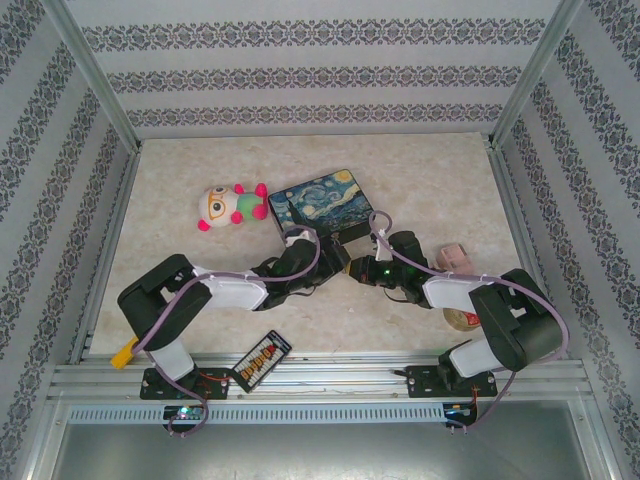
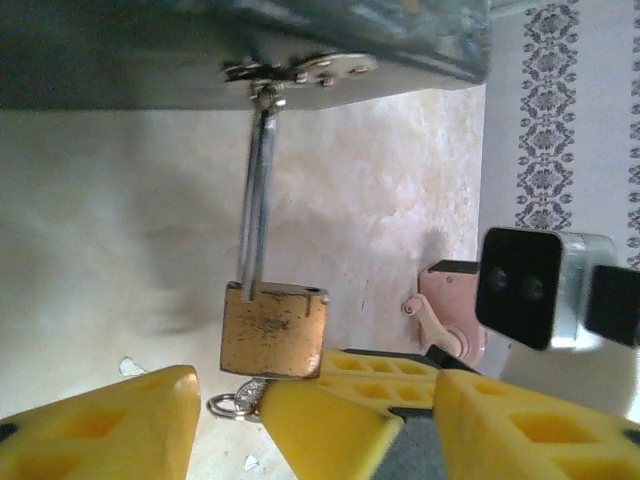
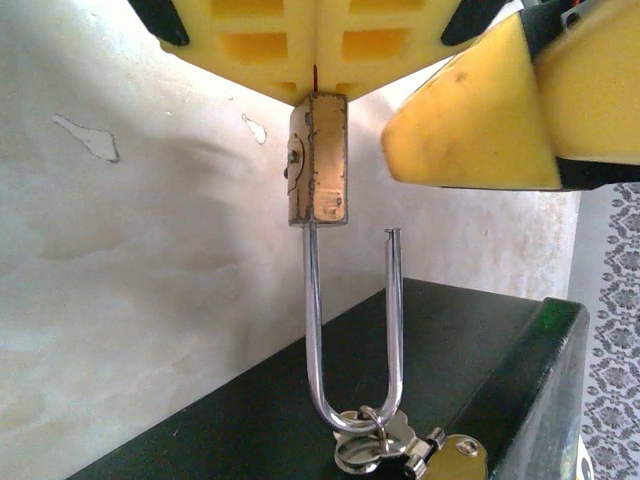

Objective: Unlock the padlock with the key

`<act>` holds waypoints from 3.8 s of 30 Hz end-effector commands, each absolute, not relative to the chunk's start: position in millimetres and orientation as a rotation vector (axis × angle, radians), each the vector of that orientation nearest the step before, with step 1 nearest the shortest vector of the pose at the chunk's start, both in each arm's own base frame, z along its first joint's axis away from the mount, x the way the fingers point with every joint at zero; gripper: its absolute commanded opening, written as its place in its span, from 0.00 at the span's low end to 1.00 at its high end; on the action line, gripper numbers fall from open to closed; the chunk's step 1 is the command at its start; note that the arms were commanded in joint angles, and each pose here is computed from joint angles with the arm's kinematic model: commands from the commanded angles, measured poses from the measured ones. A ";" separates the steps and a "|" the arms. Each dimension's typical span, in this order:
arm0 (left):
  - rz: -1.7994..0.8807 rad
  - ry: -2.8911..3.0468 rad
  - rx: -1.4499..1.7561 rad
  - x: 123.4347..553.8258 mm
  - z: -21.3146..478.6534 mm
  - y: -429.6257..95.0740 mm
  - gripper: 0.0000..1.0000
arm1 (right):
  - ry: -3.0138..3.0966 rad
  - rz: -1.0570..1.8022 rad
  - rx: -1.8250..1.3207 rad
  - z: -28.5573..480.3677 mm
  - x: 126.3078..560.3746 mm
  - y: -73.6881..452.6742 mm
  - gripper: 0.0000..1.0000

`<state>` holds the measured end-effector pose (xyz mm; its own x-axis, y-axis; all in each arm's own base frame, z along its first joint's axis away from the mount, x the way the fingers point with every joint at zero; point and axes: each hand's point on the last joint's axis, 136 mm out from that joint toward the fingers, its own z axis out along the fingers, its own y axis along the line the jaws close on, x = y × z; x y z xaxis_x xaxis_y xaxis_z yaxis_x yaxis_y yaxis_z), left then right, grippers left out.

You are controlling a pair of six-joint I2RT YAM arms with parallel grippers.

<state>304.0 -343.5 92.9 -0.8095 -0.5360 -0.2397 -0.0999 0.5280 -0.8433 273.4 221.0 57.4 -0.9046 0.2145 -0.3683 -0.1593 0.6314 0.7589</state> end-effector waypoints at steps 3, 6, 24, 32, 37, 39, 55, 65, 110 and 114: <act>-1.123 2.247 -0.444 305.1 116.8 -333.3 0.84 | 2.379 1.159 0.089 61.9 286.9 216.5 0.00; -1.074 2.224 -0.418 305.3 126.4 -326.2 0.96 | 2.387 1.148 0.098 59.1 287.0 215.3 0.00; -0.960 2.103 -0.423 309.2 146.7 -296.2 0.99 | 2.464 1.042 0.107 35.0 288.3 211.2 0.13; -0.846 2.077 -0.403 310.0 153.6 -277.1 0.99 | 2.477 0.998 0.104 36.6 282.5 204.5 0.22; -0.769 2.061 -0.376 311.8 159.9 -265.5 0.99 | 2.474 0.925 0.075 47.7 279.9 196.9 0.29; -0.740 2.062 -0.363 313.0 161.2 -261.5 0.99 | 2.479 0.872 0.048 52.6 280.2 194.0 0.32; -0.470 2.153 -0.356 318.4 157.9 -206.9 0.99 | 2.558 0.741 -0.130 47.6 301.9 214.9 0.43; -0.416 2.152 -0.416 318.0 155.6 -176.2 0.99 | 2.613 0.675 -0.165 29.1 304.6 219.9 0.47; -0.065 2.330 -0.313 375.4 106.5 -175.0 0.99 | 2.484 1.025 -0.122 60.4 350.0 239.7 0.32; -0.056 2.362 -0.302 378.2 97.0 -179.6 0.99 | 2.480 1.030 -0.122 61.7 351.2 240.4 0.32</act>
<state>378.6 -188.4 102.1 -0.6726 -0.2603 -0.6927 -0.1870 0.9655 -0.1812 341.4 238.4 53.5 -0.9022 0.0740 -0.4249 -0.2380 0.7362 0.6335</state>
